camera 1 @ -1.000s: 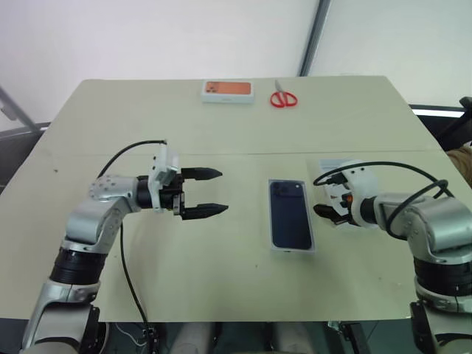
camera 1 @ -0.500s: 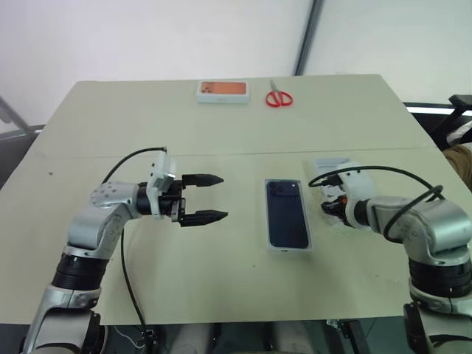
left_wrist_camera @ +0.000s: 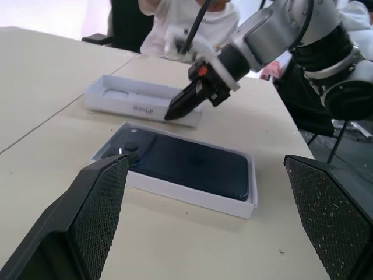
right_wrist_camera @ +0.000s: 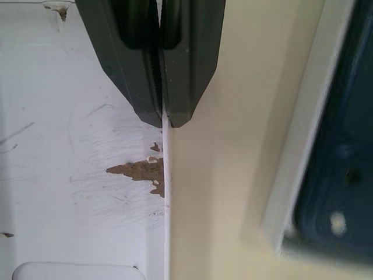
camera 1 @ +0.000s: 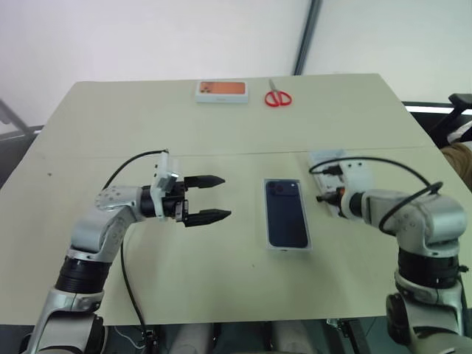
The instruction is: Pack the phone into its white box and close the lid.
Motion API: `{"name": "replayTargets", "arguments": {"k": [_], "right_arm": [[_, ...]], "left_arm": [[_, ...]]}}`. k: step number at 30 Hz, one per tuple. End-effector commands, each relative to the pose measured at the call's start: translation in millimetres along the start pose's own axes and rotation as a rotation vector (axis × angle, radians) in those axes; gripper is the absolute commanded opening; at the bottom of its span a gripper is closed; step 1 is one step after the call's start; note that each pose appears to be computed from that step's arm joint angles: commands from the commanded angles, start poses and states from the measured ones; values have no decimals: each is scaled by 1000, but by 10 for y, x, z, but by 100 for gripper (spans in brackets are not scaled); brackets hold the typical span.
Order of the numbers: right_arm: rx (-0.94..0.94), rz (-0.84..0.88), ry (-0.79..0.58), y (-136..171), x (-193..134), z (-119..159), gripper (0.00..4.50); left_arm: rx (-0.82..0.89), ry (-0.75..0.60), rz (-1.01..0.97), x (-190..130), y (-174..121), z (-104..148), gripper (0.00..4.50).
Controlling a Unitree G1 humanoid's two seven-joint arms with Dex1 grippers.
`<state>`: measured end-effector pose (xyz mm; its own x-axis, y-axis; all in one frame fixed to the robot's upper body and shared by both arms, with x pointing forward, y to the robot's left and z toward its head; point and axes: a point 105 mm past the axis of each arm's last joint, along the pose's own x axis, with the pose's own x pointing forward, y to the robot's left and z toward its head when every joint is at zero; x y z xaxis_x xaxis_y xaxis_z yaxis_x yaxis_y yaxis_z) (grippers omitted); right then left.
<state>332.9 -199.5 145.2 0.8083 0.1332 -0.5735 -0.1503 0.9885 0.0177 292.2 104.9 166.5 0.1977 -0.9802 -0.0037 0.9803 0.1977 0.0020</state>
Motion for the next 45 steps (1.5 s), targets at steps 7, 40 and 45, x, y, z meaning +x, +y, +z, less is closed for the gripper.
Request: {"name": "replayTargets", "arguments": {"k": [7, 40, 45], "right_arm": [[365, 614, -344, 618, -344, 635, 4], [837, 996, -8, 1540, -603, -394, 0], [881, 972, 0, 1523, -560, -427, 0]], "left_arm": [[-68, -4, 172, -99, 224, 19, 450], [-190, 7, 210, 135, 18, -385, 7], [-208, -15, 211, 362, -19, -485, 7]]}}
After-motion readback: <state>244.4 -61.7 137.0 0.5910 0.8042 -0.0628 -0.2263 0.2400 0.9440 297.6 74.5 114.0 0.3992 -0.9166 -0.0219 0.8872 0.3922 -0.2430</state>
